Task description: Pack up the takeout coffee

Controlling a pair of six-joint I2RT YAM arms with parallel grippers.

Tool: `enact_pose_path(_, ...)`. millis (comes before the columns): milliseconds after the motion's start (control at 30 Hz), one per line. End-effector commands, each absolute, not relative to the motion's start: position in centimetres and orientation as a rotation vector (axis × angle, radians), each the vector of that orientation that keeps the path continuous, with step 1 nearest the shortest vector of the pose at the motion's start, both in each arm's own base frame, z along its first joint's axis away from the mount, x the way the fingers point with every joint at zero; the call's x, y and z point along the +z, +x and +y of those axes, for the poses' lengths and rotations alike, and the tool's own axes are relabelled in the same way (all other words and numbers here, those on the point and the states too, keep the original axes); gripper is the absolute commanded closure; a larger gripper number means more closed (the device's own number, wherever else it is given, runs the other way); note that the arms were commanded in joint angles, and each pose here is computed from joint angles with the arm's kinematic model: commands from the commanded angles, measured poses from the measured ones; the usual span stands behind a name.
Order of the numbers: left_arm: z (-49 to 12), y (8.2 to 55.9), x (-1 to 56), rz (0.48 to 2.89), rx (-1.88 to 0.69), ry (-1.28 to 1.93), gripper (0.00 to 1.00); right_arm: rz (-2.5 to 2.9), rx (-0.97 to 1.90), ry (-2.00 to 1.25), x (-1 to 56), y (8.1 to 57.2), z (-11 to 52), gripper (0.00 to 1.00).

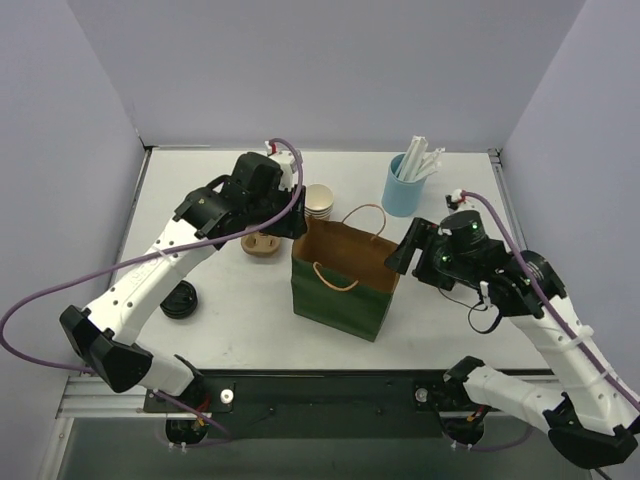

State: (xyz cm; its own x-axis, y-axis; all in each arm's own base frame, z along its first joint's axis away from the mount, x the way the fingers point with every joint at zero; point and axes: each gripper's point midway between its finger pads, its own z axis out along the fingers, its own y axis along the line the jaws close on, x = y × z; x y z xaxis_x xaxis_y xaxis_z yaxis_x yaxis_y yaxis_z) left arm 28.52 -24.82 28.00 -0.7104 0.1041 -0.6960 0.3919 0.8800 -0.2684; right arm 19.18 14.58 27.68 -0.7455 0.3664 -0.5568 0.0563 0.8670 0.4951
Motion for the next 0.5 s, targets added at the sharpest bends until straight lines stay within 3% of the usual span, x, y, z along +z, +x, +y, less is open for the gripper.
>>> enact_pose_path(0, -26.0, 28.8, 29.0, 2.283, -0.581, 0.425, 0.39, 2.390, 0.415, 0.340, 26.2, 20.2, 14.3, 0.32)
enact_pose_path(100, -27.0, 29.5, 28.4, 2.287, -0.604, 0.449, 0.39, 2.424, 0.316, 0.328, 25.6, 20.8, 13.9, 0.35)
enact_pose_path(200, -27.5, 29.8, 27.5, 2.312, -0.598, 0.475, 0.48, 2.416, 0.256, 0.310, 25.5, 21.5, 13.7, 0.45)
enact_pose_path(233, -27.5, 29.8, 27.4, 2.318, -0.591, 0.480, 0.66, 2.412, 0.248, 0.299, 25.7, 21.7, 13.7, 0.57)
enact_pose_path(300, -27.5, 29.7, 27.7, 2.320, -0.582, 0.493, 0.82, 2.413, 0.232, 0.278, 25.8, 22.4, 14.1, 0.75)
enact_pose_path(333, -27.3, 29.9, 28.0, 2.308, -0.572, 0.482, 0.87, 2.407, 0.215, 0.245, 26.0, 22.7, 14.1, 0.90)
enact_pose_path(367, -27.3, 30.2, 29.2, 2.276, -0.576, 0.472, 0.95, 2.376, 0.225, 0.238, 27.2, 23.3, 14.3, 0.96)
enact_pose_path(467, -27.4, 31.7, 33.9, 2.140, -0.582, 0.412, 1.00, 2.269, 0.217, 0.174, 30.6, 25.6, 14.7, 1.00)
